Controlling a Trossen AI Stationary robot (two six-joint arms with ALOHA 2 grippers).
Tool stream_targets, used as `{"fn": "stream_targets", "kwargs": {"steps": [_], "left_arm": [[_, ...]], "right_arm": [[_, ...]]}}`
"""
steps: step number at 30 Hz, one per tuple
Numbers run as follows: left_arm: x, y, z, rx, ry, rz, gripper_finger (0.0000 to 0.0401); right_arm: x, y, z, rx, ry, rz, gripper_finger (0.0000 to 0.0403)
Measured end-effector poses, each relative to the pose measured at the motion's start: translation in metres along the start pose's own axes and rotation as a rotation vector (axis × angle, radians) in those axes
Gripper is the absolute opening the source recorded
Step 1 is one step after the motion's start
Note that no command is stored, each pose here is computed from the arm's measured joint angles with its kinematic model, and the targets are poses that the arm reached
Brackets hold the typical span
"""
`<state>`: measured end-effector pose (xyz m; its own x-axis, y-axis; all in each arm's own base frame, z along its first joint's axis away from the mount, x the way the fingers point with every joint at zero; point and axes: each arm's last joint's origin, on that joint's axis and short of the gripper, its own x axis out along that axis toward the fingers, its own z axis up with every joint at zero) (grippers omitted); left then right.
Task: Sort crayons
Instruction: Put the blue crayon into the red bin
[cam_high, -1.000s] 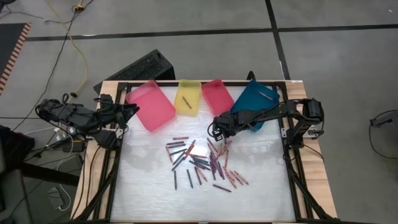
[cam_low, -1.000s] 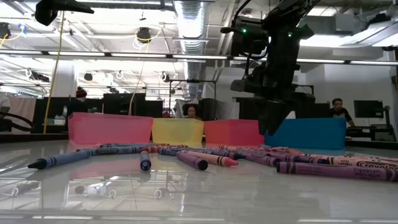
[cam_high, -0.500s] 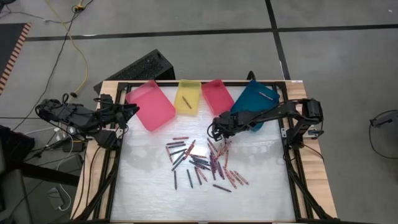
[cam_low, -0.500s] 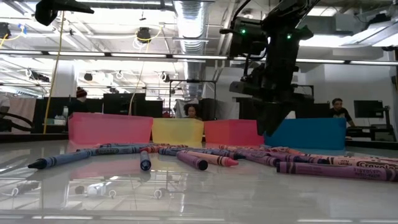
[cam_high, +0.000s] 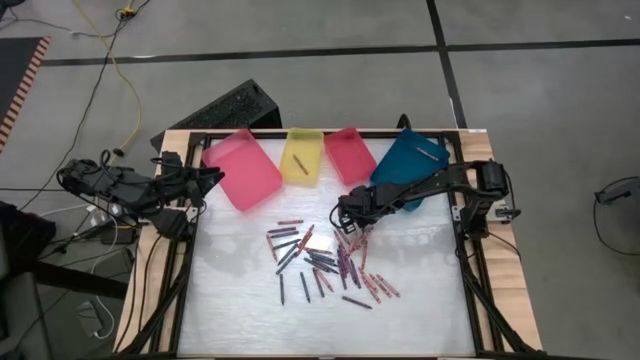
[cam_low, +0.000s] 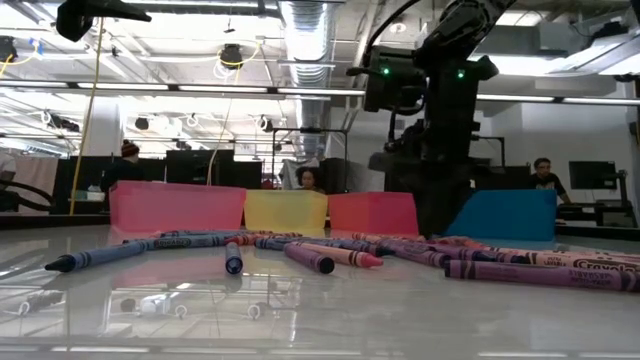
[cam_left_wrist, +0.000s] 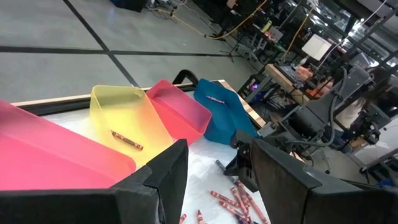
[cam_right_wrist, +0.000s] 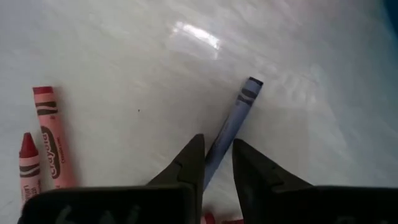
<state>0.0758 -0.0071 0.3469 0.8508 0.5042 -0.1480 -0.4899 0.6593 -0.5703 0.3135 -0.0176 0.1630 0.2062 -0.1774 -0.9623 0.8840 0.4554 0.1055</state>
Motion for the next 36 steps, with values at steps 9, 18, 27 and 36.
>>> {"fn": "stream_targets", "kwargs": {"steps": [9,18,27,36], "left_arm": [[0.0,0.0,0.0,0.0,0.0,0.0,0.0165],[0.0,0.0,0.0,0.0,0.0,0.0,0.0165],[0.0,0.0,0.0,0.0,-0.001,0.001,0.0165],[0.0,0.0,0.0,0.001,-0.001,0.001,0.0165]], "right_arm": [[0.0,0.0,-0.001,0.0,0.025,0.014,0.0028],[-0.004,0.005,0.002,-0.003,0.048,0.051,0.0007],[-0.038,0.024,0.038,-0.081,-0.042,0.177,0.0005],[-0.084,0.015,0.104,-0.138,-0.222,0.179,0.0005]]}}
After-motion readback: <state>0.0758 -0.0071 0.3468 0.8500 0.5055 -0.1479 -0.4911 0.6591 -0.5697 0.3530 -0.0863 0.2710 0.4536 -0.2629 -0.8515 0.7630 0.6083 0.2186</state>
